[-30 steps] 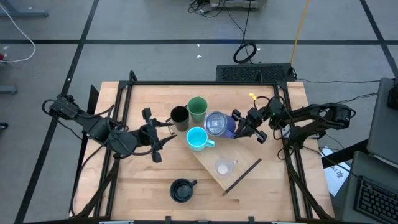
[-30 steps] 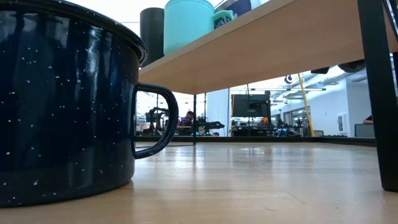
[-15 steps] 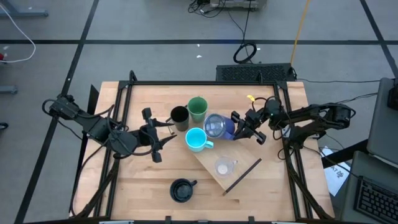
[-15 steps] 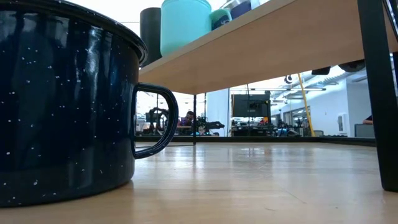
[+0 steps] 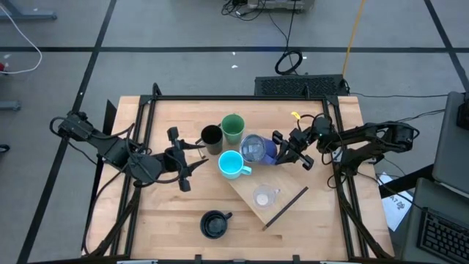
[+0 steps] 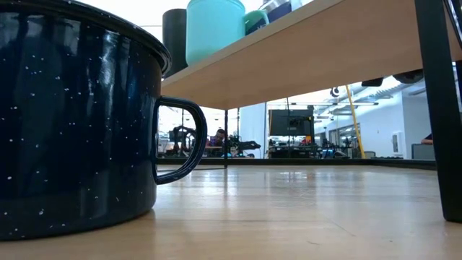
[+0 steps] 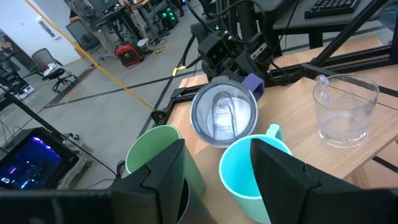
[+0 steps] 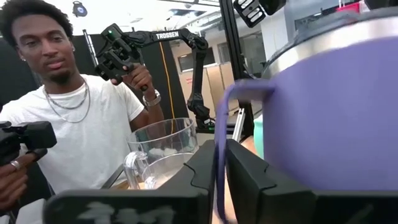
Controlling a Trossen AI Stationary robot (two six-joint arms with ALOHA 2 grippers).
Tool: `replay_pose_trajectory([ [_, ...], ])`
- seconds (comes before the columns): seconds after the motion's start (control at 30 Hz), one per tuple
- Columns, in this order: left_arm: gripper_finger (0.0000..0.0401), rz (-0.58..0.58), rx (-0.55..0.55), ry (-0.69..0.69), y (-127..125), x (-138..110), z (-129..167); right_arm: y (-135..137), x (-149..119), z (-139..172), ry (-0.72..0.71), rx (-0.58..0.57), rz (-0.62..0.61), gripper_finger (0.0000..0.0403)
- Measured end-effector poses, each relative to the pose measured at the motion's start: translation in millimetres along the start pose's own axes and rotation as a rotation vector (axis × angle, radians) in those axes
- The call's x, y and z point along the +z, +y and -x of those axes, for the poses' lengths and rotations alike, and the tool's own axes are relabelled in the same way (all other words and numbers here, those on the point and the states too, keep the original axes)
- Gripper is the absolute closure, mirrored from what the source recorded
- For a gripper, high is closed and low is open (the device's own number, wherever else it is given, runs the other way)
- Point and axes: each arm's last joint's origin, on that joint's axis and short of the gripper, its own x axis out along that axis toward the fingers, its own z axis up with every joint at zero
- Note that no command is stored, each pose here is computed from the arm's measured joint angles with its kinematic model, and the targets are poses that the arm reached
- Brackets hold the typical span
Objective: Stack small to large cups/mugs on shelf
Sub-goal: Put the purple mug on the shelf
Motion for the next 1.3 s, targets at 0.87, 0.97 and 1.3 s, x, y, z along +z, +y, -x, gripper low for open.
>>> replay_pose_trajectory([
  [0.87,0.0219,-0.001,0.0,0.0,0.0,0.0,0.0,-2.7,-4.9,0.4,0.029,-0.018,-0.059,0.0364],
  [0.97,0.0219,-0.001,0.0,0.0,0.0,0.0,0.0,-2.8,-5.1,0.4,0.03,-0.019,-0.063,0.0357],
  [1.3,0.0219,0.001,0.002,-0.009,0.1,1.1,0.0,-3.7,-10.2,-0.9,0.059,-0.025,-0.102,0.0306],
])
